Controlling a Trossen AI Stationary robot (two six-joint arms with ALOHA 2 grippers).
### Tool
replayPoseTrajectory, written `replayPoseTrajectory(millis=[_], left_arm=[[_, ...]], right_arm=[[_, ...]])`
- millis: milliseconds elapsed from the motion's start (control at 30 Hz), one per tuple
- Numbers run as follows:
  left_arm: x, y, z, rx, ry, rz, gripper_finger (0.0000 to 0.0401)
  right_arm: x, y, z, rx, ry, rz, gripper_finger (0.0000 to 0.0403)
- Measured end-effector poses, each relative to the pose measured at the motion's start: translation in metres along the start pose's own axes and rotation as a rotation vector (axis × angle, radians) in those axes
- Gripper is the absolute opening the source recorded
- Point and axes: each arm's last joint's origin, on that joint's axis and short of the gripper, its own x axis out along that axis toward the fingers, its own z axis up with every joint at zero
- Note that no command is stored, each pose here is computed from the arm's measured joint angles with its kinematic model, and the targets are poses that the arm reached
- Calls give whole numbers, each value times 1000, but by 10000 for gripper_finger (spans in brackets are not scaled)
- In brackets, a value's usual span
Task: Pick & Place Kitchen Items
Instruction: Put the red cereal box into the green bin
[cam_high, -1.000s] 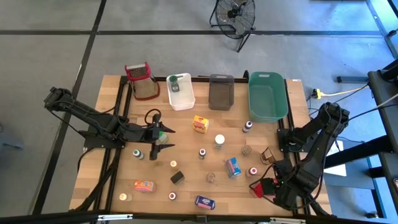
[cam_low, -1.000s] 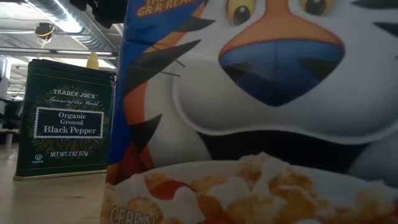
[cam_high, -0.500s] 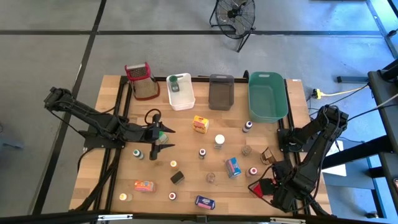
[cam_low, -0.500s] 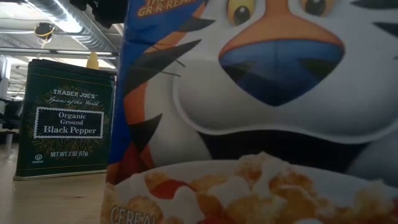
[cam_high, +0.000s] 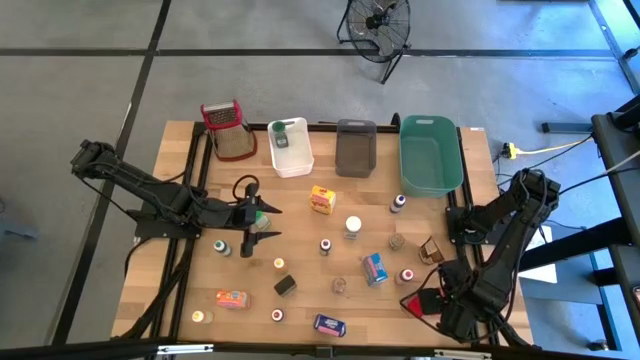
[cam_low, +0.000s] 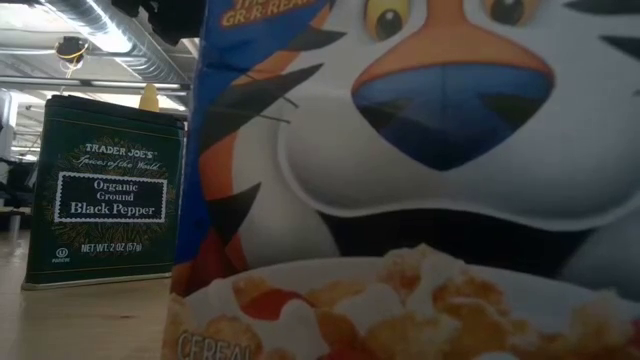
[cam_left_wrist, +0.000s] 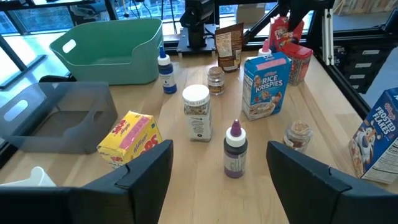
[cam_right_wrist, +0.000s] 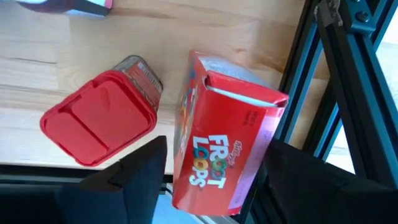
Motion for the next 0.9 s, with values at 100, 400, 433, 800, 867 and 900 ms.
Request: replayPoseTrajectory(millis=[100,400,433,800,867,900], left_arm=[[0,0,-1,2,5,1,254],[0,0,-2,-2,18,2,255],[0,0,-2,-3,18,2,255],[0,0,-2,-3,18,2,254],[0,0,-2,-3,18,2,253],[0,0,-2,-3,18,2,253]], right_arm=[[0,-1,-2,9,5,5,239],[0,-3,-3,20,8,6,182],[0,-3,-3,20,8,6,177],[1,-4,-5,-3,28,-21,145],[1,-5,-5,-8,39,-35,144],[1,-5,-5,-13,40,-35,144]])
